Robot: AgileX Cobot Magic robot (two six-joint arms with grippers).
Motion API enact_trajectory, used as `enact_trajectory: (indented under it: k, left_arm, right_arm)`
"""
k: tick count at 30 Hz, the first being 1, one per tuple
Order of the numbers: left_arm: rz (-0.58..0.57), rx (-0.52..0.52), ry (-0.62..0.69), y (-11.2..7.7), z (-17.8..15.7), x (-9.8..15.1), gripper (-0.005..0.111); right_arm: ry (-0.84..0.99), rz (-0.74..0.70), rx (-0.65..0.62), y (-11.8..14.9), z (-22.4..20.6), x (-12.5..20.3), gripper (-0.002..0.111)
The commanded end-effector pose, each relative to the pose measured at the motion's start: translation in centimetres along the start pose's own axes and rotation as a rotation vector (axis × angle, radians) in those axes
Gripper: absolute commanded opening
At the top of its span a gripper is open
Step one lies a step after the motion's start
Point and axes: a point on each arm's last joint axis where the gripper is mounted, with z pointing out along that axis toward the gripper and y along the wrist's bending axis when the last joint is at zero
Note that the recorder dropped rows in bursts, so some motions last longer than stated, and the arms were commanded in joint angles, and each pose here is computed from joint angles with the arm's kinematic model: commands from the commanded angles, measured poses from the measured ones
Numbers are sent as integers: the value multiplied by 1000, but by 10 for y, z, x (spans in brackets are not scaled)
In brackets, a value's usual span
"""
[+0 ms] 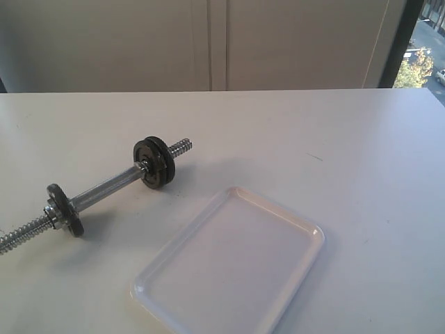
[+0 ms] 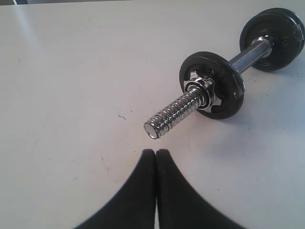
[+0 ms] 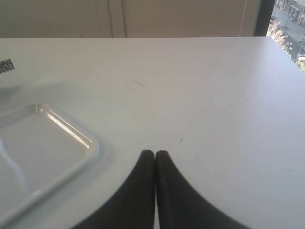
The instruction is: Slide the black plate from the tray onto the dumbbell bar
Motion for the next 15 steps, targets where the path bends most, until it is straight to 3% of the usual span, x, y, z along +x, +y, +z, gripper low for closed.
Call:
enact_trajectory:
  k: [1, 15]
  left_arm:
    - [1, 7, 5, 0, 0, 2, 0]
    - [1, 7, 5, 0, 0, 2, 0]
  right_arm:
    - [-13, 4, -4, 0, 0, 0, 0]
    - [-13, 4, -4, 0, 0, 0, 0]
